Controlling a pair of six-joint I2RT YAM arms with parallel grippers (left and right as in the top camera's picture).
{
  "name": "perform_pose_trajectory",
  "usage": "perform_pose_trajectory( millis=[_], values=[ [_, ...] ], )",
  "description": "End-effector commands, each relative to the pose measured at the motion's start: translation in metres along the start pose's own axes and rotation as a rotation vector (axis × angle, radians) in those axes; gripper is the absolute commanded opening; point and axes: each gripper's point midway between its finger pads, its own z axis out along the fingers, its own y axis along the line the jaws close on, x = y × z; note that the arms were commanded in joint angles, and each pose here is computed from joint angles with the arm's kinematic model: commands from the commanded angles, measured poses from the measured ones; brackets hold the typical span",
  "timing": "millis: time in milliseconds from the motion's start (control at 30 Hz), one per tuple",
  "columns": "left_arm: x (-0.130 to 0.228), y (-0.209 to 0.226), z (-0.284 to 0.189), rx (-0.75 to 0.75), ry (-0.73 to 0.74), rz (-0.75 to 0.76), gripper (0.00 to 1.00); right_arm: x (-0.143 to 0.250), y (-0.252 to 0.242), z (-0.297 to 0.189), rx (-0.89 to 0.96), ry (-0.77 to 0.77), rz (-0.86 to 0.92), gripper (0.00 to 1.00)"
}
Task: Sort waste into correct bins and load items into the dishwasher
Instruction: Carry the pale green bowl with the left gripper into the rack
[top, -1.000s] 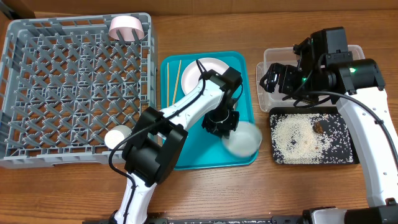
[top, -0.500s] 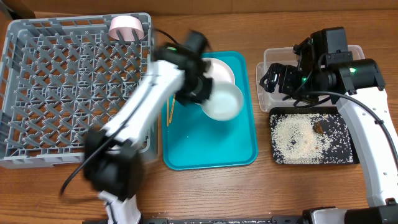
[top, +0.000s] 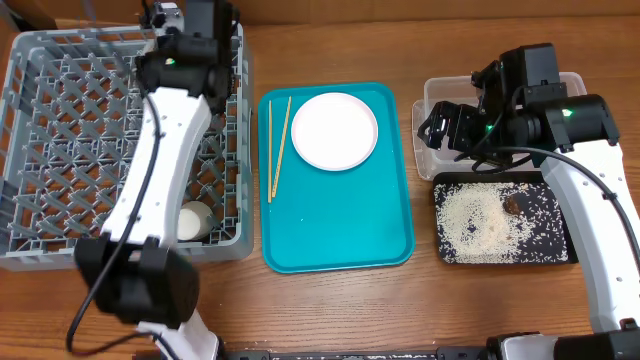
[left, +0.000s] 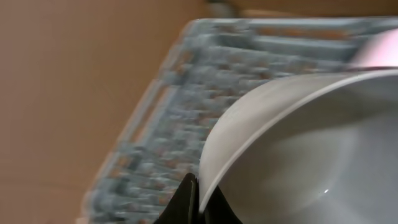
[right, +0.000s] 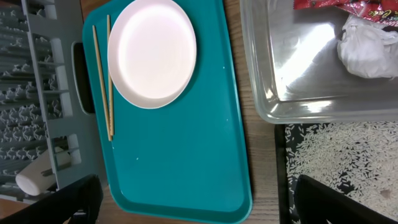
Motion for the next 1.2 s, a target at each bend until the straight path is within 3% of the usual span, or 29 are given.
perform_pose_trajectory(
  millis=[0,200,900,1167],
  values=[
    [0.002,0.018,0.023,-0.375,-0.056,0.048,0.04,-0.006,0.003,-0.006,-0.006,-0.025,-0.007,1.00],
    [0.014,-0.006,0.044,-0.501,-0.098,0.023,0.04,-0.006,0.003,-0.006,-0.006,-0.025,-0.007,1.00],
    [0.028,-0.044,0.077,-0.368,-0.078,-0.201,0.04,-0.006,0.003,-0.006,-0.006,-0.025,-0.007,1.00],
    [0.042,-0.058,0.088,-0.408,-0.072,-0.134,0.04,-0.006,0.003,-0.006,-0.006,-0.025,-0.007,1.00]
  ],
)
